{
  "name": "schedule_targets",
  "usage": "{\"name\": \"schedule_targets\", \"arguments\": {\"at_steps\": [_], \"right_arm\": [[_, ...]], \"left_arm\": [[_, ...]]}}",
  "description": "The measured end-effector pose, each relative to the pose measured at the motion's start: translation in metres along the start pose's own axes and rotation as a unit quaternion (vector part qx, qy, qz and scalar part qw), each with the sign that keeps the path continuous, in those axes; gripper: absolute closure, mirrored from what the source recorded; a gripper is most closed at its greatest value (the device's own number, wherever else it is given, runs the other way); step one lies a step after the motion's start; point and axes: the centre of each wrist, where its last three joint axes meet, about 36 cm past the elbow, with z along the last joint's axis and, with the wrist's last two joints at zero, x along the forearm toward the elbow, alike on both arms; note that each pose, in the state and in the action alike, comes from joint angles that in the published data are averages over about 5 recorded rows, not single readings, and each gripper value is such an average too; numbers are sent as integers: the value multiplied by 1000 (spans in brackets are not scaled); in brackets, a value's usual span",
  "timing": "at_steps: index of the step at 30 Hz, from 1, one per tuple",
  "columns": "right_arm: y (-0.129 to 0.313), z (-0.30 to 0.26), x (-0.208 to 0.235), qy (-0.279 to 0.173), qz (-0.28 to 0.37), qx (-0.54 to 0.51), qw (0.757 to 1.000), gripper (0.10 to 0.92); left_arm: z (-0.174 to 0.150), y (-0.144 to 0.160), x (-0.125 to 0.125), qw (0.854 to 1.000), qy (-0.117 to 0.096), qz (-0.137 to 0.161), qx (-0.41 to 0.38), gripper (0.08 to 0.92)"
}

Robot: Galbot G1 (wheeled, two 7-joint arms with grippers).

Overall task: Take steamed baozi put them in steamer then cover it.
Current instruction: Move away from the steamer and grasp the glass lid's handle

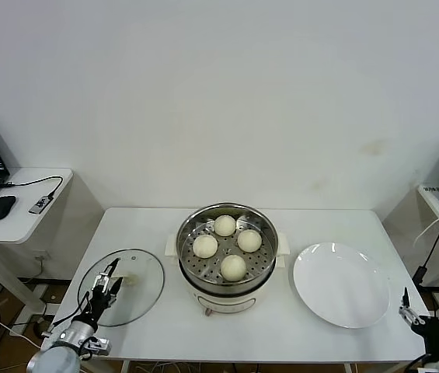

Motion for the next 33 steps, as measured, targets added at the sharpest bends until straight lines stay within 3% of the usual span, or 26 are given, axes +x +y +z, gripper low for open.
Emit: {"name": "schedule_targets", "arguments": {"at_steps": [23, 26, 33], "right_arm": [[7, 7, 3, 10, -4, 4, 1000, 200], [8, 8, 2, 11, -6, 3, 1000, 200], [9, 9, 2, 12, -8, 4, 1000, 200]], "left_arm": [[13, -1, -30, 1000, 13, 16, -15, 179], [13, -3, -32, 1000, 15, 20, -13, 225], [13, -6, -35, 999, 19, 26, -7, 424]]}}
